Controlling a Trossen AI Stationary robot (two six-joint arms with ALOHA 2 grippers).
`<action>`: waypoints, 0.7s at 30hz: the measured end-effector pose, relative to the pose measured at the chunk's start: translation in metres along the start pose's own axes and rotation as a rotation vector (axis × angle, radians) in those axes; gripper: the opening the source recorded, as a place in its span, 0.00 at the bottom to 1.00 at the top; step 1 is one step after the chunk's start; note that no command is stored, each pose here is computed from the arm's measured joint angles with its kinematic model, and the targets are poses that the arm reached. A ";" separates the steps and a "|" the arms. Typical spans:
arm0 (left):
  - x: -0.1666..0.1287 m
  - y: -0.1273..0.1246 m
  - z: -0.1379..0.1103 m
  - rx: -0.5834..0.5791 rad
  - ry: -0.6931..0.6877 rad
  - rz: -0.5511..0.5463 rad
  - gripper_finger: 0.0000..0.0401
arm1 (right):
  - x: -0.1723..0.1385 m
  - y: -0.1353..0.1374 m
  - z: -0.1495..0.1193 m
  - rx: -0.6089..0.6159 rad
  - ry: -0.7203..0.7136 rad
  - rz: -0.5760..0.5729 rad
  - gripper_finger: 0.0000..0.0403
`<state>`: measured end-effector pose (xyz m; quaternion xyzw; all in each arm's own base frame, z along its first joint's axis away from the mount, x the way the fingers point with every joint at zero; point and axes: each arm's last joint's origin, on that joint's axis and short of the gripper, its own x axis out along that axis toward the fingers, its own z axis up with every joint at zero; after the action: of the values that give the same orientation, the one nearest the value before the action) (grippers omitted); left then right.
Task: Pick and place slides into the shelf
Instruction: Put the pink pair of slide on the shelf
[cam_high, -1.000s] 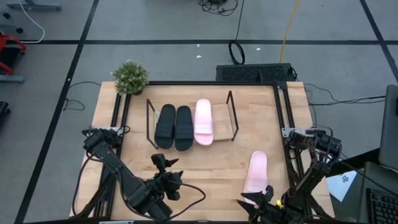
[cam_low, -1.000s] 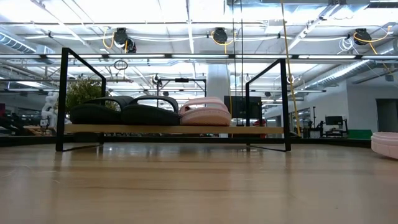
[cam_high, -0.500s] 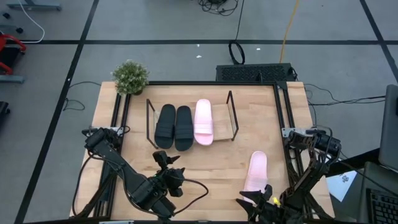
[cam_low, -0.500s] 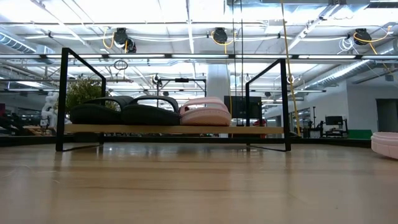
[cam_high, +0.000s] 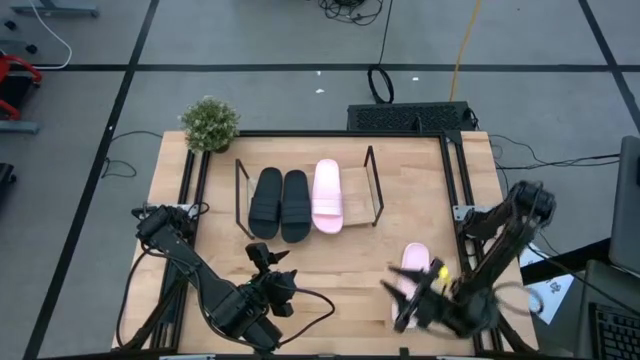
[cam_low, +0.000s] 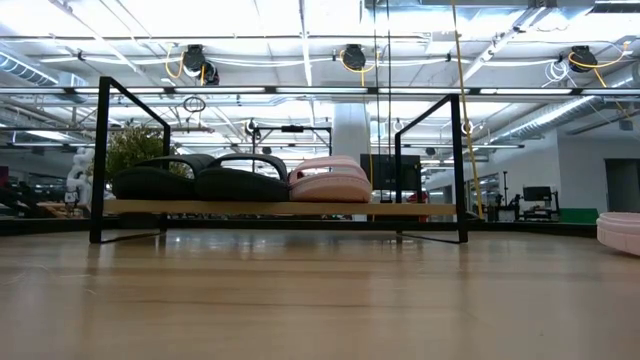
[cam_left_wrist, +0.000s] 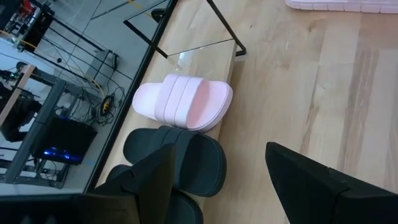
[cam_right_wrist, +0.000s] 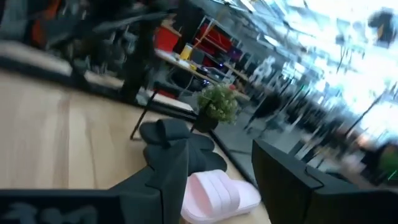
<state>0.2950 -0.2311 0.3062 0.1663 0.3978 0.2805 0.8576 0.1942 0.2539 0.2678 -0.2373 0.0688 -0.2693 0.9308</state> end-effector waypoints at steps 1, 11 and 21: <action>0.000 0.000 0.000 0.001 0.000 0.000 0.64 | 0.001 -0.012 0.001 0.058 0.000 -0.001 0.42; 0.000 0.000 0.000 0.003 0.001 0.001 0.64 | -0.004 -0.101 -0.038 0.434 -0.005 0.017 0.42; 0.001 0.000 0.000 0.000 0.002 0.002 0.64 | -0.012 -0.107 -0.057 0.523 -0.016 0.063 0.42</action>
<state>0.2953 -0.2304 0.3062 0.1666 0.3985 0.2814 0.8569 0.1190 0.1576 0.2693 0.0113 -0.0029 -0.2471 0.9689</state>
